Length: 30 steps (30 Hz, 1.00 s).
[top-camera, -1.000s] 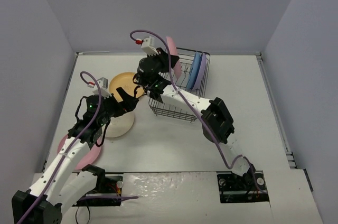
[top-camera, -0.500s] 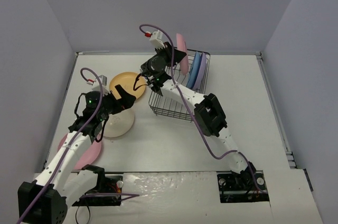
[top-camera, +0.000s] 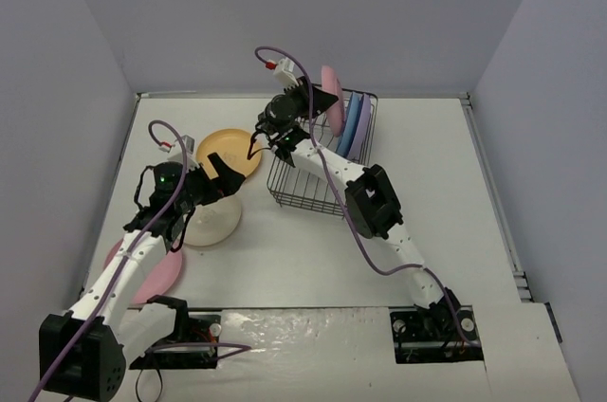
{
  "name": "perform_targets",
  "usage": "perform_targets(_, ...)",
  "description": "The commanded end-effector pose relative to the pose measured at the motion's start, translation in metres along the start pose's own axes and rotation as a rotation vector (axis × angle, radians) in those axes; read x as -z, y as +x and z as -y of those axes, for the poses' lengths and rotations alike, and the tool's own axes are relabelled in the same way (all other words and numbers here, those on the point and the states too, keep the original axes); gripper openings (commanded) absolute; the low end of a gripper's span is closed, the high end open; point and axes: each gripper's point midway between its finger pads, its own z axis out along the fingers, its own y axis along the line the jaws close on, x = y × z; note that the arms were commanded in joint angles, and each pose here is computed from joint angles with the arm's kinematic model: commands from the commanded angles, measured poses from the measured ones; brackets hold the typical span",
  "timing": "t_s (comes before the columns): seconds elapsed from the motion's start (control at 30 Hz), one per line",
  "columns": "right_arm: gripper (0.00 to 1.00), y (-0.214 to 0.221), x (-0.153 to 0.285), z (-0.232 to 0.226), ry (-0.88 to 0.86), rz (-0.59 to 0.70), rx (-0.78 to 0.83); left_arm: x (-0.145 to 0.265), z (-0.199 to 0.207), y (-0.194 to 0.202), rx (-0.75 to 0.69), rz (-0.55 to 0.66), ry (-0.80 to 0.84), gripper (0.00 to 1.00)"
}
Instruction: Load the plates into the dish rack
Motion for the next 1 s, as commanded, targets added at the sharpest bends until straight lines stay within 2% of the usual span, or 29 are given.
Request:
perform_targets(0.0, 0.00, 0.033, 0.018, 0.029, 0.063, -0.286, -0.051, 0.004, 0.015, -0.021, -0.042, 0.075, 0.069, 0.97)
perform_targets(0.3, 0.00, 0.042, 0.019, 0.019, 0.055, -0.299, -0.048, 0.003, 0.013, -0.021, -0.040, 0.072, 0.069, 0.97)
perform_targets(0.53, 0.00, 0.054, 0.023, 0.011, 0.047, -0.358, -0.103, 0.004, 0.011, -0.020, -0.036, 0.070, 0.067, 0.97)
perform_targets(0.97, 0.00, 0.064, 0.026, -0.002, -0.006, -0.358, -0.266, 0.006, 0.011, -0.022, -0.040, 0.078, 0.064, 0.97)
